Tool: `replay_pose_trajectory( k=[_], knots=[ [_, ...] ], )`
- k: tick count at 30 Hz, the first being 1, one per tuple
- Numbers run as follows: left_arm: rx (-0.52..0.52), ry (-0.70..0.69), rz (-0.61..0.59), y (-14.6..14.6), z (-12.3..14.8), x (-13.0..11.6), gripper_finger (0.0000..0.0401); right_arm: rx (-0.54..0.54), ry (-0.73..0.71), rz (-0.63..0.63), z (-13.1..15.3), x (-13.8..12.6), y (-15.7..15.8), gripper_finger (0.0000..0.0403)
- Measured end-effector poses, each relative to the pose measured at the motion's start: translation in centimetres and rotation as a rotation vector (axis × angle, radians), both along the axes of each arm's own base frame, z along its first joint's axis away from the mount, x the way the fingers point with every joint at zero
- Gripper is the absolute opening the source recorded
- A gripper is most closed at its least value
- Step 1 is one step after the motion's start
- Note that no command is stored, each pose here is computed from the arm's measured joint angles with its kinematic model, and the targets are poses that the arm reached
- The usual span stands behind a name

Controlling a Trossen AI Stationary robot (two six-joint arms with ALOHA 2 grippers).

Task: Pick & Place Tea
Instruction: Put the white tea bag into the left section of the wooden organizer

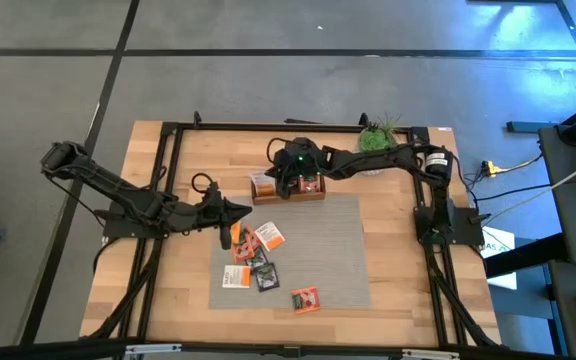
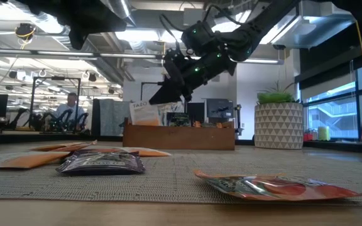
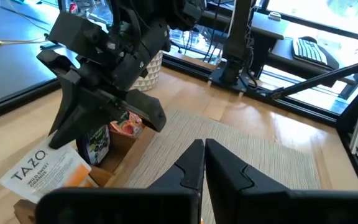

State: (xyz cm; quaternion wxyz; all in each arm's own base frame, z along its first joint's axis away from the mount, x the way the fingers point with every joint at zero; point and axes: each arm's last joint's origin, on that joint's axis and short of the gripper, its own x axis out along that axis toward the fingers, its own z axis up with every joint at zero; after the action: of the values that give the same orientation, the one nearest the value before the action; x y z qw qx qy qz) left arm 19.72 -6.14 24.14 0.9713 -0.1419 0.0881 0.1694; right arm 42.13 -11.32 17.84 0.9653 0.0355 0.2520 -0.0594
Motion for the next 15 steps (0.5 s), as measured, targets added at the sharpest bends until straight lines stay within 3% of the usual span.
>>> replay_pose_trajectory(
  k=[8,15],
  knots=[
    [0.001,0.0,0.0,0.0,0.0,0.0,0.0009,-0.007,0.003,-0.008,-0.01,-0.01,-0.01,0.0092],
    [-0.021,0.0,-0.018,-0.09,-0.08,0.08,0.0011,-0.017,0.013,-0.117,0.83,-0.44,-0.24,0.0156]
  ],
)
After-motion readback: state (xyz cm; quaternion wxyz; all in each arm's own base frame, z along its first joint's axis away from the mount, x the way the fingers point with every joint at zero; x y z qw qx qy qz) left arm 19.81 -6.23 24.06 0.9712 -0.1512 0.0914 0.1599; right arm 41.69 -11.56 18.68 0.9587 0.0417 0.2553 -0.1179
